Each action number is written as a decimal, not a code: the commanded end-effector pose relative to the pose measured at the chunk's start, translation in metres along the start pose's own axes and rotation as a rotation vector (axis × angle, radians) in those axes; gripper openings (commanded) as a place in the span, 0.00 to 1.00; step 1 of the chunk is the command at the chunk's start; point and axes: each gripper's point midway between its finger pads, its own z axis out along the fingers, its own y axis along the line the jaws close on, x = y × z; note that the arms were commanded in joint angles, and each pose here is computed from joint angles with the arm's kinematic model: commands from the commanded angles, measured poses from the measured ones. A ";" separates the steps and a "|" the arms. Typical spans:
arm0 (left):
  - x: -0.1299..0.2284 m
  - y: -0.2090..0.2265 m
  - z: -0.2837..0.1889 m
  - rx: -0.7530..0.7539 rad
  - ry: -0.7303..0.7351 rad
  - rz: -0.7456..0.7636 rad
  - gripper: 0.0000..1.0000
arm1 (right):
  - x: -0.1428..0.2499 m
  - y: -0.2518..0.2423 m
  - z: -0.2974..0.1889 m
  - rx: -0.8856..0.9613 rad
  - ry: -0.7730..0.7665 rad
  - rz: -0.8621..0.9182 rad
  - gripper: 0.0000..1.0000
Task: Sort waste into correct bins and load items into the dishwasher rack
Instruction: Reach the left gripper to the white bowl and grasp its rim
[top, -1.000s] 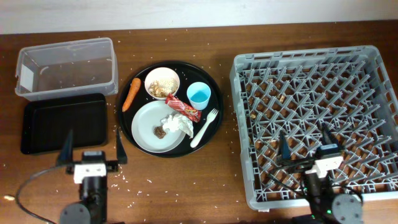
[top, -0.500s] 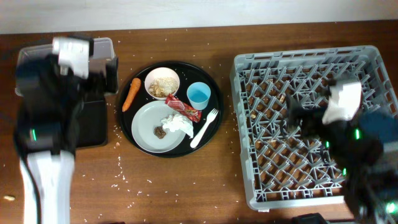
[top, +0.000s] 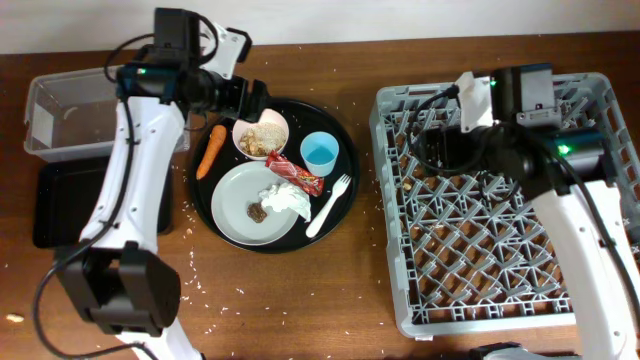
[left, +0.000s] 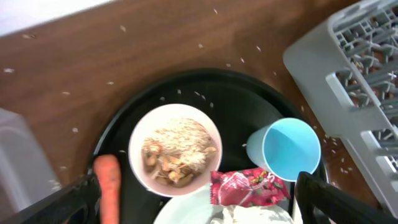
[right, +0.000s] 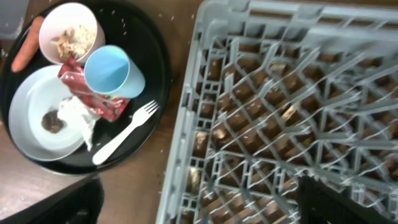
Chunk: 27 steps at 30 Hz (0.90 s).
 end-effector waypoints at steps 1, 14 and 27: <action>-0.010 -0.021 0.011 0.072 -0.019 0.021 0.99 | -0.003 0.004 0.002 -0.031 0.009 0.008 0.82; 0.019 -0.033 0.144 -0.171 0.098 -0.235 0.78 | 0.003 -0.002 0.002 0.001 0.032 0.014 0.67; 0.070 -0.012 0.193 -0.301 0.218 -0.355 0.42 | 0.009 -0.003 0.002 0.010 0.058 0.019 0.64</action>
